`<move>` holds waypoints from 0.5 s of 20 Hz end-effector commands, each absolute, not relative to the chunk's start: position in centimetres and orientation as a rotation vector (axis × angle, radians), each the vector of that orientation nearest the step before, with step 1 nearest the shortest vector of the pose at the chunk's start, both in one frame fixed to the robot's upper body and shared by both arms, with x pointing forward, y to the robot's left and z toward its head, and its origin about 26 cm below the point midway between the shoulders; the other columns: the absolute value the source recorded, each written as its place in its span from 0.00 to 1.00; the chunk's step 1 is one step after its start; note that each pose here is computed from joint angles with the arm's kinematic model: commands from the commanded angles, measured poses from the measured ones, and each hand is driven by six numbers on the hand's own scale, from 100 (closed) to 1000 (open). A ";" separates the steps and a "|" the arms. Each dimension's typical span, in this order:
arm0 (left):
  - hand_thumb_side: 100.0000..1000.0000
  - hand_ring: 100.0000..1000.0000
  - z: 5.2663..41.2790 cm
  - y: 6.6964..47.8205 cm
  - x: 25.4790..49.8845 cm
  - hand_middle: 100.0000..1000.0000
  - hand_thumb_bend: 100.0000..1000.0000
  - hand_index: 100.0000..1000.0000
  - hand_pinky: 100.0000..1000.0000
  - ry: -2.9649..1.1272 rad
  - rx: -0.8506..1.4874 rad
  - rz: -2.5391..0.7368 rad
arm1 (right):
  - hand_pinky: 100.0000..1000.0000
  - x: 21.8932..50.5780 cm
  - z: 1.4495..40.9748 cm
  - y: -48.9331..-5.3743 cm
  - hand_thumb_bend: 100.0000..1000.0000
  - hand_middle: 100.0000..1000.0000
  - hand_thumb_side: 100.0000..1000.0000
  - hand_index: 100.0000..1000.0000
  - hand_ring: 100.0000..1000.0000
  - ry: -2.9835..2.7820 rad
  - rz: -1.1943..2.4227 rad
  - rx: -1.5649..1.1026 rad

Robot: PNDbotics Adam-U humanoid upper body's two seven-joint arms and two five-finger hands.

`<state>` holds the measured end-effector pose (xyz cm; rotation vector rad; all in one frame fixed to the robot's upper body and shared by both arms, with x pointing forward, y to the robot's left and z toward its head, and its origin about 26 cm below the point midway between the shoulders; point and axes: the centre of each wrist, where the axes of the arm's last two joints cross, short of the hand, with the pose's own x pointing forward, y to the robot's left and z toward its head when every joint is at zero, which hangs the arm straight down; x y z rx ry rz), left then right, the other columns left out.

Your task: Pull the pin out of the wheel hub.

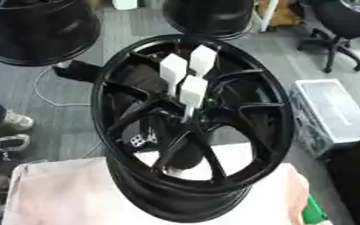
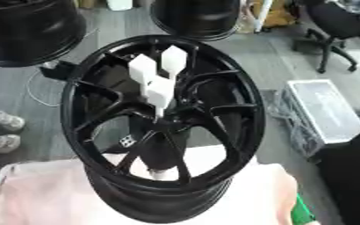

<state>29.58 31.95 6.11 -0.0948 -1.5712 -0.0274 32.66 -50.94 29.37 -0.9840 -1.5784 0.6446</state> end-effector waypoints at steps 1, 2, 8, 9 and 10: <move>0.98 0.58 6.9 32.7 29.5 0.58 0.21 0.65 0.49 -1.598 -0.060 -0.015 | 0.26 31.2 28.2 -54.0 0.34 0.55 0.00 0.66 0.29 -1.510 0.457 -1.041; 0.99 0.58 7.0 32.8 29.5 0.58 0.21 0.65 0.49 -1.603 -0.056 -0.008 | 0.27 30.9 26.7 -54.8 0.33 0.59 0.00 0.70 0.30 -1.477 0.393 -1.027; 0.99 0.58 7.7 32.2 30.1 0.58 0.20 0.65 0.49 -1.634 -0.079 -0.008 | 0.32 27.6 16.5 -58.5 0.34 0.79 0.06 0.88 0.37 -1.265 0.004 -0.908; 0.99 0.58 7.7 32.0 30.2 0.58 0.20 0.65 0.49 -1.637 -0.084 -0.012 | 0.33 26.9 14.5 -58.7 0.36 0.81 0.10 0.89 0.38 -1.217 -0.044 -0.884; 0.99 0.58 7.8 31.9 30.2 0.58 0.20 0.65 0.49 -1.638 -0.089 -0.016 | 0.33 26.4 12.4 -58.7 0.37 0.83 0.12 0.90 0.38 -1.163 -0.080 -0.859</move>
